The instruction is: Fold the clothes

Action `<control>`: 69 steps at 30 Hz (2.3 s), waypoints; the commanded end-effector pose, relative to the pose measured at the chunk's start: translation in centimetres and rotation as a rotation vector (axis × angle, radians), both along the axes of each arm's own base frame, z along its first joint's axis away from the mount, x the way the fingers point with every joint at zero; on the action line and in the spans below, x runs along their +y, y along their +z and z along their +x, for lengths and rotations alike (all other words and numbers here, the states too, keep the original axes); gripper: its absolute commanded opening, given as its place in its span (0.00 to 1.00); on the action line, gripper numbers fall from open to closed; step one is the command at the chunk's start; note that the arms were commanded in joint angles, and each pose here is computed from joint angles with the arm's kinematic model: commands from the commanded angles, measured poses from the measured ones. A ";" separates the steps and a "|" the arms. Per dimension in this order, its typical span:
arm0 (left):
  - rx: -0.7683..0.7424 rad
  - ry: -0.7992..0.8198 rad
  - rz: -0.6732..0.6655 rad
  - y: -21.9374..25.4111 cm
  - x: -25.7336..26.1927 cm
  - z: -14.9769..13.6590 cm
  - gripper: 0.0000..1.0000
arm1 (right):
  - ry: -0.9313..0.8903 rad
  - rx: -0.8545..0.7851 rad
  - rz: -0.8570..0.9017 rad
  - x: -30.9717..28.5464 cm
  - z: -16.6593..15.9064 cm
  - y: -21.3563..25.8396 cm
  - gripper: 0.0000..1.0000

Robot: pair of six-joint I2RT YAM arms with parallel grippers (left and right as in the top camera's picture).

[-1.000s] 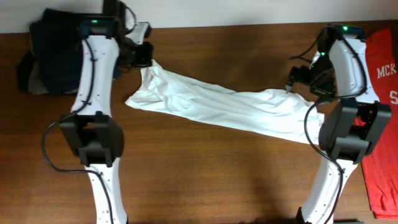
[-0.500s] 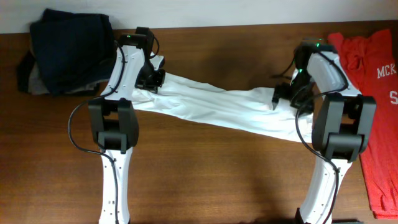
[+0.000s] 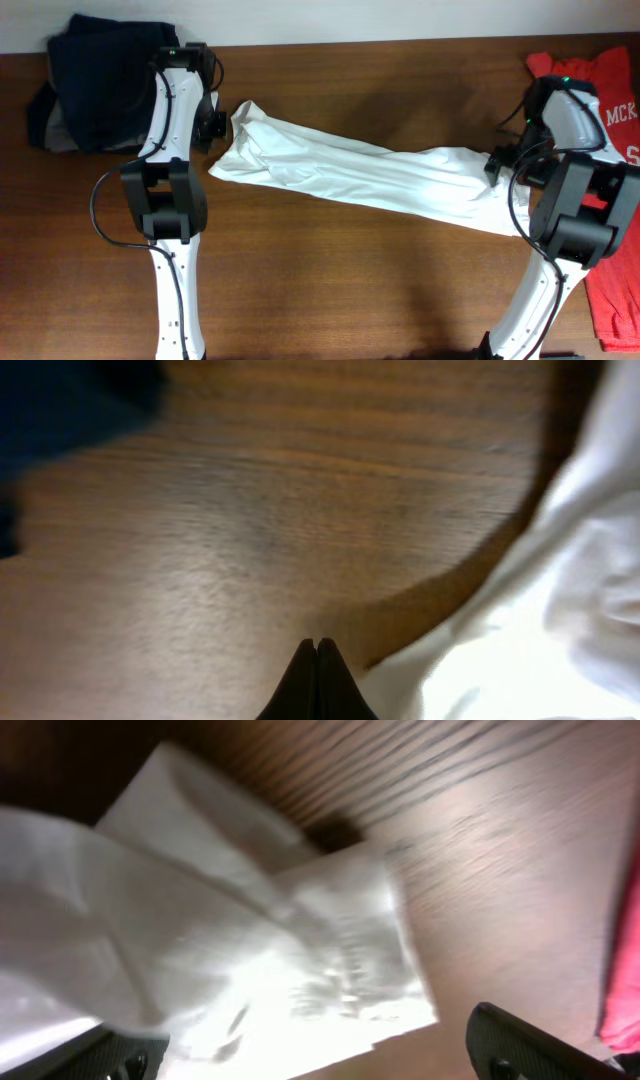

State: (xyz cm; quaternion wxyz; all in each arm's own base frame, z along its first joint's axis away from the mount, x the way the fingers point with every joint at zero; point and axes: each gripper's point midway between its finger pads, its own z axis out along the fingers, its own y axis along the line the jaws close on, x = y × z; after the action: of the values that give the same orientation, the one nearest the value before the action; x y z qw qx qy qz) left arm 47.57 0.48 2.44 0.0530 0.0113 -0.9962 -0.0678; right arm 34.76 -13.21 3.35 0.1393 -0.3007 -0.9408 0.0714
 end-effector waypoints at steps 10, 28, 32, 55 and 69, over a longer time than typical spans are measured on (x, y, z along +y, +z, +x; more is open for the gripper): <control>-0.384 -0.004 -0.132 12.8 -3.4 4.6 0.96 | -0.105 -0.181 0.349 -3.7 -0.5 5.5 0.98; -0.376 -0.012 -0.240 12.8 -5.2 4.4 0.99 | 0.128 -0.214 0.521 4.7 -0.4 -5.6 0.42; -0.375 -0.013 -0.240 12.8 -5.3 4.4 0.99 | -0.003 -0.076 0.264 -0.7 -1.7 -3.7 0.04; -0.373 -0.019 -0.244 12.8 -5.6 4.4 0.99 | 0.383 -0.142 0.259 24.4 4.5 4.5 0.88; -0.372 -0.019 -0.244 12.8 -5.6 4.4 0.99 | 0.400 -0.009 0.227 15.2 2.3 2.2 0.28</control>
State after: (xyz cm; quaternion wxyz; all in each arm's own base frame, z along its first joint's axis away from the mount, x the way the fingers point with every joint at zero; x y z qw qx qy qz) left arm 51.95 -4.81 14.97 -0.1290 0.0108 -0.9903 0.0502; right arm 37.83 0.96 6.40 0.1367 -0.0973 -0.9855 0.0246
